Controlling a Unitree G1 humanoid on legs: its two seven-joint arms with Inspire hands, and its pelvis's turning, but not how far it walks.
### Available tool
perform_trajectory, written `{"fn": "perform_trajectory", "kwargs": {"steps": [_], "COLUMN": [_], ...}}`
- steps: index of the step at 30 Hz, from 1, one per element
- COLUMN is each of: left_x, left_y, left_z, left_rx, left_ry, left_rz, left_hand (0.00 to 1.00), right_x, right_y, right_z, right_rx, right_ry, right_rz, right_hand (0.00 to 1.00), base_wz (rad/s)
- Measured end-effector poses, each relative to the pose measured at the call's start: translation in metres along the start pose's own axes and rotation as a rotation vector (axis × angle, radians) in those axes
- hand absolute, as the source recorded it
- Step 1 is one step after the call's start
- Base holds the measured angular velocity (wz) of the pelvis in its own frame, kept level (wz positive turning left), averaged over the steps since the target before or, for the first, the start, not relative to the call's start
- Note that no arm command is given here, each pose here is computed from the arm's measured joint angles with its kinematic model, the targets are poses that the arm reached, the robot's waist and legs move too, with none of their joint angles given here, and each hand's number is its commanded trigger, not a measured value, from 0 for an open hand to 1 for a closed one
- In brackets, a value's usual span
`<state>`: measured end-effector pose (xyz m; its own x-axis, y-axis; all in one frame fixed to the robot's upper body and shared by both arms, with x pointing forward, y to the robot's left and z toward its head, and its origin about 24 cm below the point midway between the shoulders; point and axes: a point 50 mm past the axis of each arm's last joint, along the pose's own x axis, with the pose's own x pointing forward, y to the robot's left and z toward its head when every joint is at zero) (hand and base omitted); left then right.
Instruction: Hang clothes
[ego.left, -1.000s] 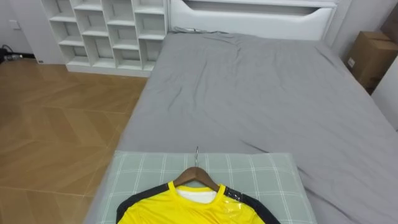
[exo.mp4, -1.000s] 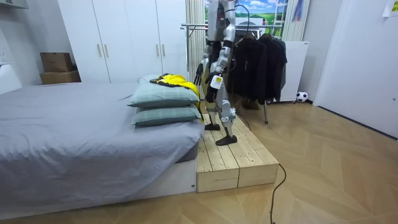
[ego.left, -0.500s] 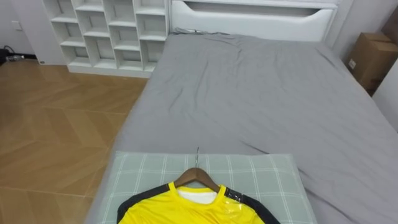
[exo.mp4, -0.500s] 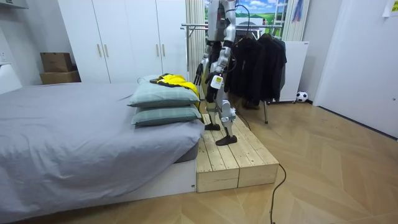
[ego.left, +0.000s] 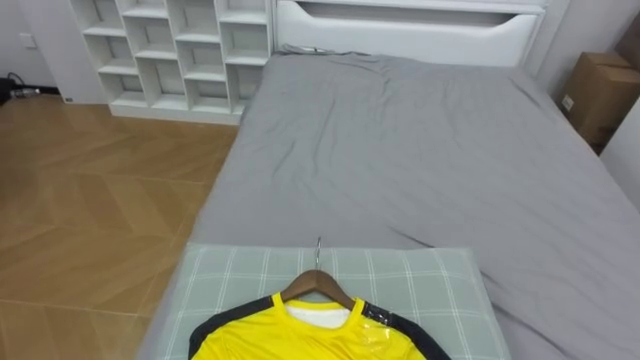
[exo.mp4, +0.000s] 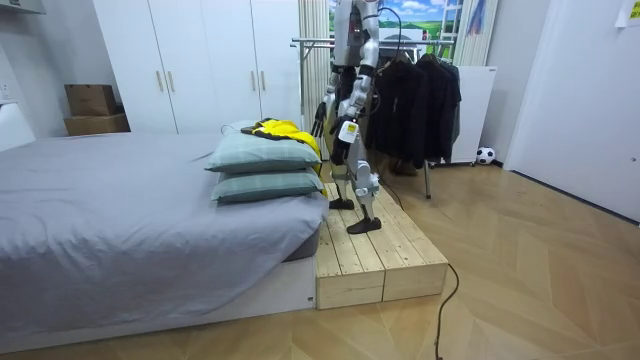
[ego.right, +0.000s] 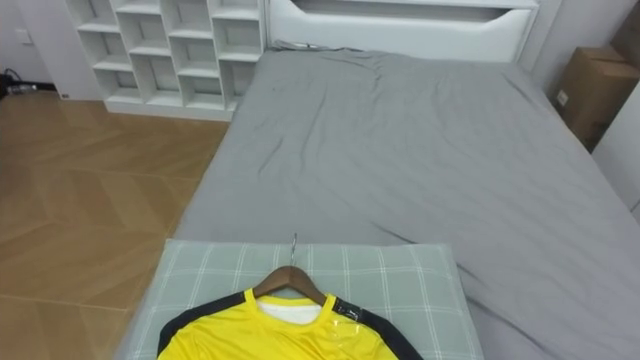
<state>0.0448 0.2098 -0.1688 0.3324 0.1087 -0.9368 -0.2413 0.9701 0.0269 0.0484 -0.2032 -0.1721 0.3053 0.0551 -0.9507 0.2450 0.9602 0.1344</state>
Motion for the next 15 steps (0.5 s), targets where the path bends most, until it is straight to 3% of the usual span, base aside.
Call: {"fn": "perform_trajectory", "kwargs": {"steps": [15], "left_x": [0.0000], "left_y": [0.0006], "left_z": [0.0000], "left_rx": [-0.005], "left_ry": [-0.002], "left_rz": [0.021], "left_hand": [0.00], "right_x": [0.0000], "right_y": [-0.0003], "right_z": [-0.0004], "right_rx": [0.000], "right_ry": [0.003], "right_rz": [-0.001], "right_hand": [0.00], "base_wz": [0.00]}}
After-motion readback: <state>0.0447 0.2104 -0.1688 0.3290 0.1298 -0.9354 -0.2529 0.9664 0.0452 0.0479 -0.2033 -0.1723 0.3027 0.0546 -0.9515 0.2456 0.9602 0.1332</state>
